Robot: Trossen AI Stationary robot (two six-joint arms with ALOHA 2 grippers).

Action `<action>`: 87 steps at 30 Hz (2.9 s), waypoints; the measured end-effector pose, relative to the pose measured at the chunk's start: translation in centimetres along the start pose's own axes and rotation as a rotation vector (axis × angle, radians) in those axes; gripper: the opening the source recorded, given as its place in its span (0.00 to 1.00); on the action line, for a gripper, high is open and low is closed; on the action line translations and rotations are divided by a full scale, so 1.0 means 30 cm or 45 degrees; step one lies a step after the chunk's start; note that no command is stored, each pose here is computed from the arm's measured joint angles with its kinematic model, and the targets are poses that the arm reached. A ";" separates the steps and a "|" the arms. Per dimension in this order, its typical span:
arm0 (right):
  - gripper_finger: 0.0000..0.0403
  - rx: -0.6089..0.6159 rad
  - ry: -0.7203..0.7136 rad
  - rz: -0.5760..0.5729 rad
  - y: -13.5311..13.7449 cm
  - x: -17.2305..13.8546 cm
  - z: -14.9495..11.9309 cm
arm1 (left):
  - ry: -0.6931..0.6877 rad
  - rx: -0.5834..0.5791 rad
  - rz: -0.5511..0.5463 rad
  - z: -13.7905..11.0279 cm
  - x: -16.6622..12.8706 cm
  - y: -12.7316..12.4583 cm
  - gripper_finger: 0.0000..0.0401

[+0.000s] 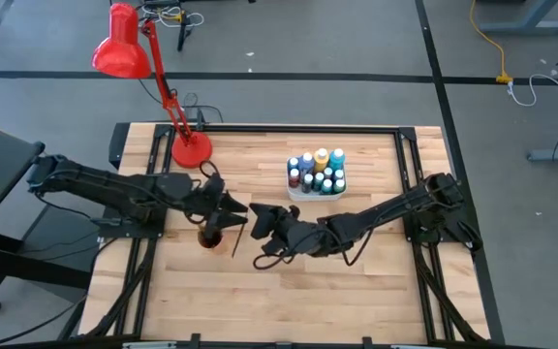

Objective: Pick & Place Paint Supplies
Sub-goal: Put the silver paint brush into the orange cup, then return to Home Position

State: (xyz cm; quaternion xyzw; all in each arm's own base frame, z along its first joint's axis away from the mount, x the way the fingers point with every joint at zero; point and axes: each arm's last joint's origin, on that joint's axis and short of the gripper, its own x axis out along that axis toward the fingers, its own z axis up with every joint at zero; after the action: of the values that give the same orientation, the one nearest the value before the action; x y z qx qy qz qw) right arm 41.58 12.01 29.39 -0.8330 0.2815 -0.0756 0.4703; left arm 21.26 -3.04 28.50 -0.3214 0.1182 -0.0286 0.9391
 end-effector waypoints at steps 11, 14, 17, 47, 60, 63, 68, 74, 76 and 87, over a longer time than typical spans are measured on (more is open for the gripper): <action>0.00 -0.014 -0.005 -0.006 0.008 0.033 -0.025 | 0.001 0.074 0.000 -0.001 0.008 0.004 0.50; 0.00 -0.011 0.004 -0.003 0.010 0.039 -0.031 | 0.006 0.070 -0.005 -0.002 0.008 0.003 0.39; 0.00 -0.006 0.007 -0.001 0.012 0.045 -0.036 | 0.019 0.069 -0.024 -0.003 0.008 0.002 0.25; 0.12 1.063 0.351 0.020 0.028 0.049 -0.088 | -0.047 0.739 -0.036 -0.002 -0.220 -0.062 0.06; 0.12 1.241 0.376 0.092 0.076 0.093 -0.137 | 0.037 0.769 -0.033 -0.170 -0.195 -0.021 0.08; 0.12 1.229 0.369 0.104 0.079 0.093 -0.135 | 0.039 0.772 0.084 -0.221 -0.182 0.025 0.12; 0.12 1.240 0.336 0.113 0.080 0.093 -0.132 | 0.037 0.691 0.160 -0.251 -0.176 0.057 0.14; 0.12 1.280 0.278 0.124 0.079 0.093 -0.128 | -0.021 0.758 0.129 -0.238 -0.176 0.044 0.15; 0.12 1.325 0.276 0.122 0.080 0.093 -0.127 | -0.048 0.786 0.116 -0.232 -0.175 0.039 0.15; 0.12 1.550 0.107 0.262 0.047 -0.019 -0.154 | -0.288 0.868 0.121 -0.124 -0.249 -0.020 0.15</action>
State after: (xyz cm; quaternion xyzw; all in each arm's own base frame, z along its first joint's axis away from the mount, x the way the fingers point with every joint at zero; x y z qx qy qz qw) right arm 38.75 8.31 30.82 -0.3799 0.2850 -0.2097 0.8546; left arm 13.12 -4.76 27.54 0.0151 0.0122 0.0130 0.9997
